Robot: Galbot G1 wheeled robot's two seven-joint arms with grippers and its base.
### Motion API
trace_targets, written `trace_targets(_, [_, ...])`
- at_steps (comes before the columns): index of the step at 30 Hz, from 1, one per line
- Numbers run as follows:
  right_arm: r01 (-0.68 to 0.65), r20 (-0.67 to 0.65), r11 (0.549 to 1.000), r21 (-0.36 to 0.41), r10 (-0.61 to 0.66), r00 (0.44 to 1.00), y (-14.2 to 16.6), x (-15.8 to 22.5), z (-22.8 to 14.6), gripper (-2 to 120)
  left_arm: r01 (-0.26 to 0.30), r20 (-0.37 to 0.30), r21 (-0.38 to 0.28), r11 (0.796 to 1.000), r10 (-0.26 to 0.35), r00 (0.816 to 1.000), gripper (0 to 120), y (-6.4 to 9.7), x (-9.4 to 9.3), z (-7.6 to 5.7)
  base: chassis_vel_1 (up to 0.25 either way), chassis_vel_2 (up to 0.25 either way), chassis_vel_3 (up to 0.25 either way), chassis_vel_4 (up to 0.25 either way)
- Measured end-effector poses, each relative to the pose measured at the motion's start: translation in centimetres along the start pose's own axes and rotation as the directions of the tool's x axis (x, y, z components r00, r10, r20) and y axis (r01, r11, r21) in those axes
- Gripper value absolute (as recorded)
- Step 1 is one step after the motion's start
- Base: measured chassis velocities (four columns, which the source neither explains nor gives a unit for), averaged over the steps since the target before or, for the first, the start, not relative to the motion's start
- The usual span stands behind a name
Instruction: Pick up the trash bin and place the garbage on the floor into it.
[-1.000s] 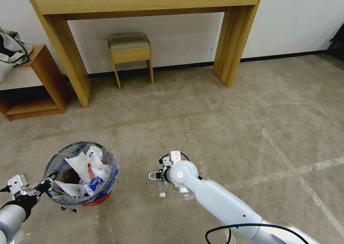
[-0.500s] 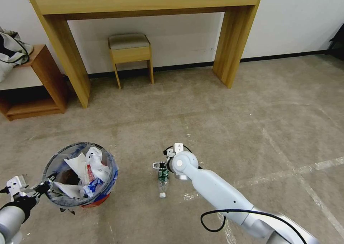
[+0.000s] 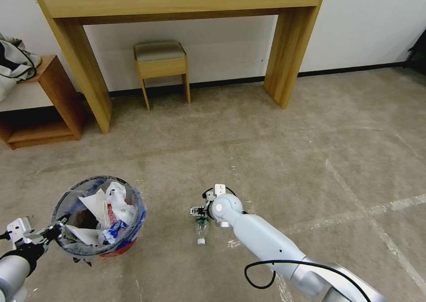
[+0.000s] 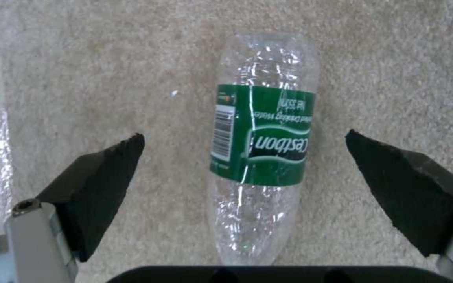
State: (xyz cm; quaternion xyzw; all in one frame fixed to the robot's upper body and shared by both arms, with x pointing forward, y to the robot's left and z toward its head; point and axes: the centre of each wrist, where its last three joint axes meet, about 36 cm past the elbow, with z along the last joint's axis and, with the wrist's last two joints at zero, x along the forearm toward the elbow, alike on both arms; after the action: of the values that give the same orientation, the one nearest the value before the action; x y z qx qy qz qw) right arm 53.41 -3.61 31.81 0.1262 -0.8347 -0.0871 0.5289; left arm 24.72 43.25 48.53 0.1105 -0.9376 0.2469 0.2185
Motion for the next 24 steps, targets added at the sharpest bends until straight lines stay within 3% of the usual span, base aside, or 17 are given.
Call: trace_targets(24, [0.027, -0.005, 1.0, 0.015, -0.026, 1.0, 1.2, -2.9, 0.5, 85, -0.002, 0.005, -0.008, 1.0, 0.002, 1.0, 1, -0.4, 0.7, -0.2, 0.0, 0.0, 0.0, 0.0])
